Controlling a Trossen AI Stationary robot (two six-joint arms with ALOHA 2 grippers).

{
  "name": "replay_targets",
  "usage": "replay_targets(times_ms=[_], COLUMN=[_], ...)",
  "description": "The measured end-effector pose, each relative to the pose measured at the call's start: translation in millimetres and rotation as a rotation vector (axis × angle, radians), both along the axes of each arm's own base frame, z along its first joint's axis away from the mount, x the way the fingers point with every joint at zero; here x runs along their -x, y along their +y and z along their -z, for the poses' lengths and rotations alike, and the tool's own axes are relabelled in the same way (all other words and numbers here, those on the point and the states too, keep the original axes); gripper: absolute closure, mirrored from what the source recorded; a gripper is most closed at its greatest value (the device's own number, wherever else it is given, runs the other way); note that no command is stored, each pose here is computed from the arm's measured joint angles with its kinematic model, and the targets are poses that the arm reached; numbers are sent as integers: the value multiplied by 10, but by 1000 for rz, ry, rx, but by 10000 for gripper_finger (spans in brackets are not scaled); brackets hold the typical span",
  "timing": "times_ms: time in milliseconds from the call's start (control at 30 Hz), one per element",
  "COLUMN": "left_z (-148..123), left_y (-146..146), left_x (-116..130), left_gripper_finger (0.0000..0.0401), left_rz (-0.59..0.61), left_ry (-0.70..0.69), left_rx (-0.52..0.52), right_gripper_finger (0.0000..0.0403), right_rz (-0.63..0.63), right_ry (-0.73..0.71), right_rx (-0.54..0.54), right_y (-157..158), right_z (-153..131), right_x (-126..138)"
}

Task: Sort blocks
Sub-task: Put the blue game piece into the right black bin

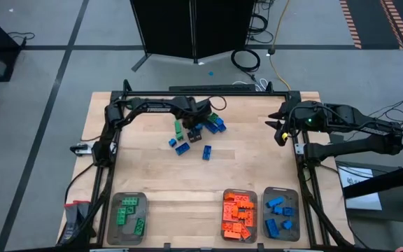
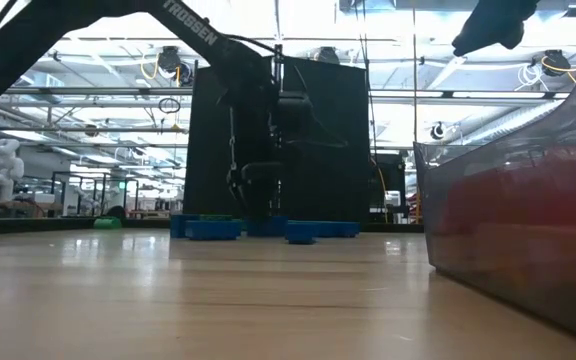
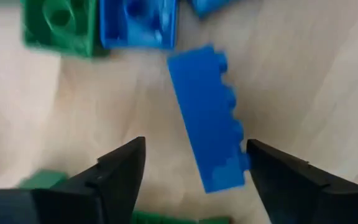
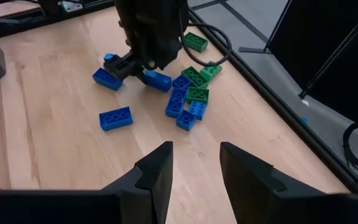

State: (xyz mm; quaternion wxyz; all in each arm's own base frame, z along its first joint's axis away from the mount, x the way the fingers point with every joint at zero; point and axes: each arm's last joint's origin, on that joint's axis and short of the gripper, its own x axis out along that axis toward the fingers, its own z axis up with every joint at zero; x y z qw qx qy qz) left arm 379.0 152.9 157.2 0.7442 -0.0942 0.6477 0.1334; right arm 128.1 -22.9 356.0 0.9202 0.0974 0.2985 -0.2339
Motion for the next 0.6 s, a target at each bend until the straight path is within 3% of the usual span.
replay_targets(times_ms=[133,333,600], left_z=[88,110,57], left_y=[12,-17,-46], left_x=[69,66,63], left_gripper_finger=[189,321,326], left_rz=[-9,-3,4], left_ry=[29,26,42], left_rx=[13,18,21], right_gripper_finger=[273,273,273], right_rz=[0,0,7], right_ry=[-17,-55,-60], right_rx=[2,6,-3], right_y=[-1,-4,-4], right_z=[-13,-42,-43], right_x=[-11,-31,-33])
